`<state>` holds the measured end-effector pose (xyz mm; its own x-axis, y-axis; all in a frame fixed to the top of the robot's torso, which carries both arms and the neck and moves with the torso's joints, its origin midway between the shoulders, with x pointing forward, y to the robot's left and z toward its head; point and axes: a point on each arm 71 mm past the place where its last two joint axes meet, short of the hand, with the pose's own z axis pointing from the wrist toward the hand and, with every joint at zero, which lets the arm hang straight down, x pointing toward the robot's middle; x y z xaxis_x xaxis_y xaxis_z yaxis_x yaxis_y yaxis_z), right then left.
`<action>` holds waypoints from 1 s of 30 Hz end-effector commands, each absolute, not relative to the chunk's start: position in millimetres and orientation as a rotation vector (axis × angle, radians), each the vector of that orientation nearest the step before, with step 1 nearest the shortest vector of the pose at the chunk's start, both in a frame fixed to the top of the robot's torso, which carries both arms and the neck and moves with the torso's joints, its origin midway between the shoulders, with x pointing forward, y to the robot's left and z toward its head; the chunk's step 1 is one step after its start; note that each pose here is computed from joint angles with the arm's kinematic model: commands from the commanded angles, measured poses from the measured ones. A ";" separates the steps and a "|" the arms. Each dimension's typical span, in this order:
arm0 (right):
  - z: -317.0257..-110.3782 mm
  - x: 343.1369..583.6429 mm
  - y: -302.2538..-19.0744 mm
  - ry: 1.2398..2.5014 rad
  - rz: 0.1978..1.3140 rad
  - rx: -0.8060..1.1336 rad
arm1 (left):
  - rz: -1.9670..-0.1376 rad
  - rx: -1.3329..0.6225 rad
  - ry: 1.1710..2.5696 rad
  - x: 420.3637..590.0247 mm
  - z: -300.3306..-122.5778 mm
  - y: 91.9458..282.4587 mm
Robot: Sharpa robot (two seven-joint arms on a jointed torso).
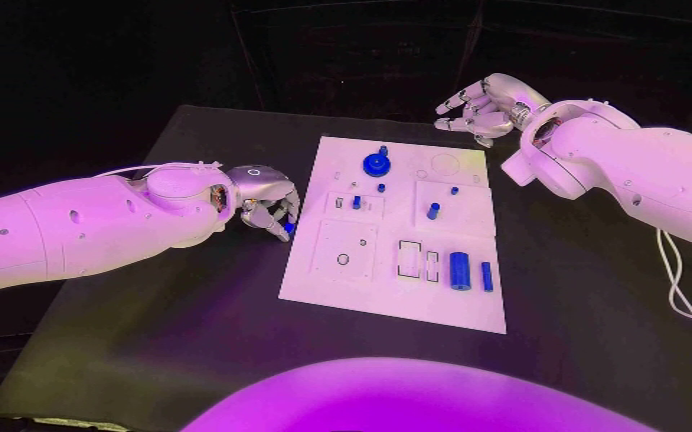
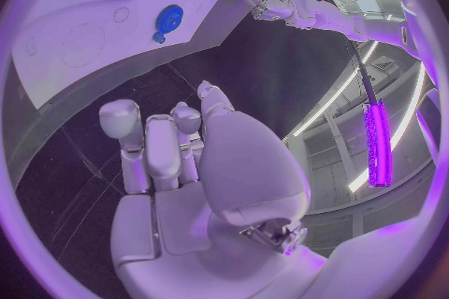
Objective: Assemble the parts on the task board
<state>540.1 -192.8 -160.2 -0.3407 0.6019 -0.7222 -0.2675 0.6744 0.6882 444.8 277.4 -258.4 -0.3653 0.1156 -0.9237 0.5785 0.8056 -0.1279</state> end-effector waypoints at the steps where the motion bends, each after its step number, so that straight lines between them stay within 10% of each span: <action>1: -158.7 540.0 -191.7 1.699 0.919 0.267 | -0.517 0.524 1.914 445.6 -259.4 280.5; 30: -158.7 540.4 -191.8 1.697 0.920 0.267 | -0.572 0.517 1.895 441.8 -255.9 283.6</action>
